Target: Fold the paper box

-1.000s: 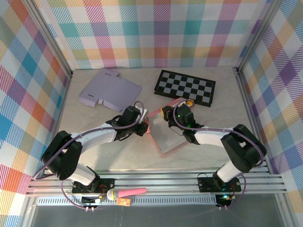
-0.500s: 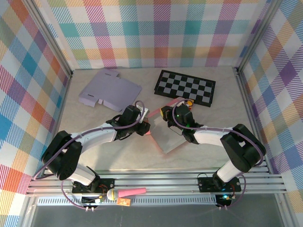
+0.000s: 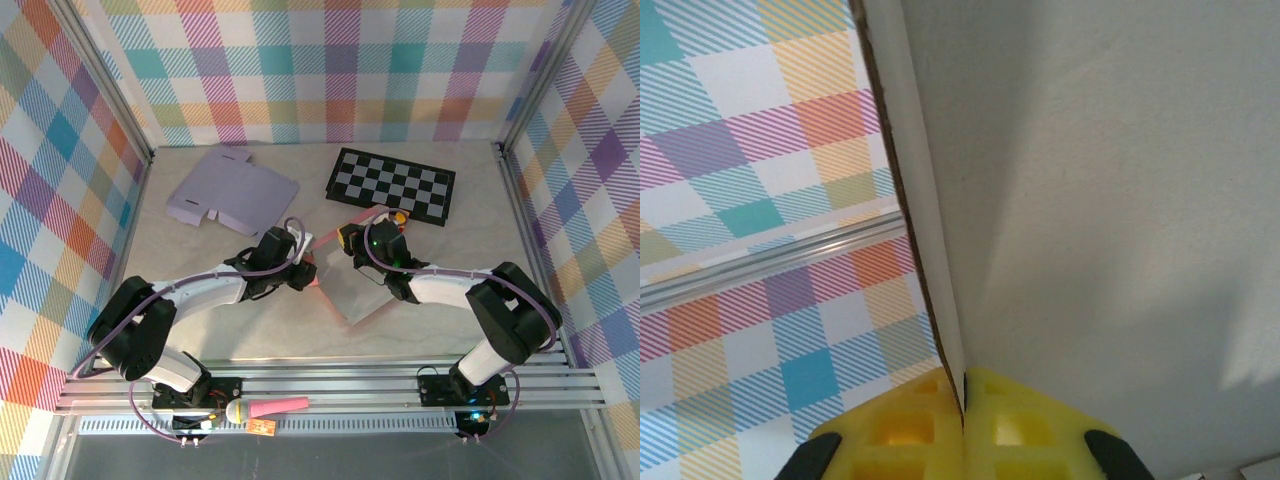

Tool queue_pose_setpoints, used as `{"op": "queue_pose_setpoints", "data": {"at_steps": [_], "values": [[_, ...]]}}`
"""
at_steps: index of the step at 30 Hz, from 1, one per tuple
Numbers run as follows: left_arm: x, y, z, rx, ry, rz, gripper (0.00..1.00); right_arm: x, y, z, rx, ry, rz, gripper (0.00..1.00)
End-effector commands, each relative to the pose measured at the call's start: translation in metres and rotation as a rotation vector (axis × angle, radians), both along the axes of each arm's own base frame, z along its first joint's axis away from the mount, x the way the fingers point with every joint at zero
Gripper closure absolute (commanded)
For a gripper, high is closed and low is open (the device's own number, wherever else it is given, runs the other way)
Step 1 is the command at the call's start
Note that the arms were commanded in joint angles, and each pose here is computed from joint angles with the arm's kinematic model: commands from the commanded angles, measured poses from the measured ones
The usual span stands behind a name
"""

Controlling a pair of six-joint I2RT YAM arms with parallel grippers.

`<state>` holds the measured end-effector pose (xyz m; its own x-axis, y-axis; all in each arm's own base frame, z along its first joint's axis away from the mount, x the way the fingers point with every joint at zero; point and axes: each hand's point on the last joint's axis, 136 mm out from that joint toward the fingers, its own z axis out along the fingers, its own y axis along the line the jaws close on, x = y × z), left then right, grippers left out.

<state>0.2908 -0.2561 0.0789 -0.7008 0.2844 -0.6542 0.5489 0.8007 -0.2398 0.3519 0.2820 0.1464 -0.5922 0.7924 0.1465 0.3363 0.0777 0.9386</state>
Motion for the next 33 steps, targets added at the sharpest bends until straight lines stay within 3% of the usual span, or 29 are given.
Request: {"op": "queue_pose_setpoints", "data": {"at_steps": [1,7,15,33], "values": [[-0.010,-0.008,-0.005,-0.020,0.015,-0.039,0.71,0.006,0.001,0.016,0.027,-0.010,-0.010,1.00],[-0.015,-0.009,-0.012,0.002,0.024,-0.067,0.71,0.004,-0.007,0.013,0.017,0.008,-0.030,1.00],[-0.006,-0.011,-0.014,0.020,0.011,-0.057,0.80,0.002,-0.009,0.013,0.022,0.009,-0.031,1.00],[-0.008,-0.021,-0.015,-0.004,0.014,-0.061,0.76,0.002,-0.008,0.009,0.011,0.006,-0.024,1.00]]}}
